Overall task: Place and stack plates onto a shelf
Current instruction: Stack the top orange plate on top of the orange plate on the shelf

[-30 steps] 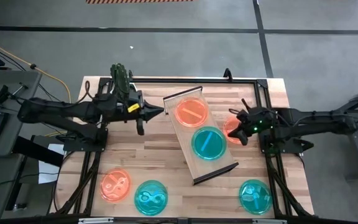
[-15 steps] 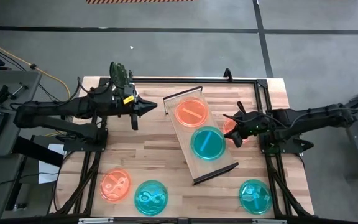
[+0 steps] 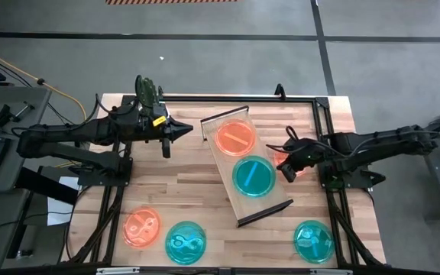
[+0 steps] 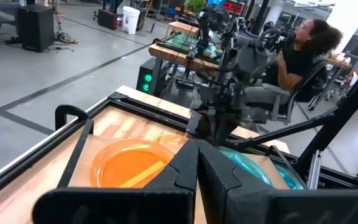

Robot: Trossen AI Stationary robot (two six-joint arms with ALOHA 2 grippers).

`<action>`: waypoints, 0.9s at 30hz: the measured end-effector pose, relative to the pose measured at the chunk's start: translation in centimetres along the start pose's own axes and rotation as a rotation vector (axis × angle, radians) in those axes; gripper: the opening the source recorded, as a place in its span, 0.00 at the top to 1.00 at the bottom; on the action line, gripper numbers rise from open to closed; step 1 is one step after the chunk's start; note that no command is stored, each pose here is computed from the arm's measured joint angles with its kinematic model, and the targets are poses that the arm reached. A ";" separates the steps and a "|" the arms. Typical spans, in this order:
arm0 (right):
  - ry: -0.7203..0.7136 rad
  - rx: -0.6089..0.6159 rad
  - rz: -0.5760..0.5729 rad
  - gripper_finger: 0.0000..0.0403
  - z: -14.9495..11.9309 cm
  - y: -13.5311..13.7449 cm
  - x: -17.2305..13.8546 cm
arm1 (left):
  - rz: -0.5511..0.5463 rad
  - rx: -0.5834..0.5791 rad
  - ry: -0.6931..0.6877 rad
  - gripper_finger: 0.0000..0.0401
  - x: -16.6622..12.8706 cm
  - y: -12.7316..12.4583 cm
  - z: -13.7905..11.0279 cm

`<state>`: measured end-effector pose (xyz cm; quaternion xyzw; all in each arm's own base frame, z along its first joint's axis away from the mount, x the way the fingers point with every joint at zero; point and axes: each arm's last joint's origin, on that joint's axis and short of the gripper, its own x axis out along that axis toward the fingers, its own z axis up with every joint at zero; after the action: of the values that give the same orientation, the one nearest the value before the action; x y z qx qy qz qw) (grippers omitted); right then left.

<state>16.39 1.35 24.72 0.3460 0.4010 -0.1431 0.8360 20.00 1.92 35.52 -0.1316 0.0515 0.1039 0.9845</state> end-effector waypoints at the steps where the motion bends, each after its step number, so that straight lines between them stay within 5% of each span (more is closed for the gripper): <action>1: 0.018 0.000 -0.059 1.00 -0.1 -0.3 -0.4 | -0.001 -0.001 -0.003 1.00 0.0 0.0 0.0; 5: -0.003 0.023 -0.351 1.00 0.6 -1.6 -3.0 | -0.001 -0.014 -0.005 1.00 0.0 0.0 0.1; 8: -0.056 0.048 -0.446 1.00 1.4 -2.0 -4.3 | -0.001 -0.015 -0.005 1.00 0.0 0.0 0.1; 19: 0.043 0.237 -0.581 0.99 0.1 -7.1 -1.0 | 0.008 -0.017 -0.009 1.00 0.0 0.0 0.1; 27: -0.072 0.444 -0.570 0.77 -0.5 -10.2 1.6 | 0.010 -0.020 -0.012 1.00 0.0 0.0 0.1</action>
<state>11.91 -5.60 18.54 0.3881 0.4109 -0.4663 0.6805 20.00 1.95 35.62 -0.1404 0.0453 0.1100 0.9829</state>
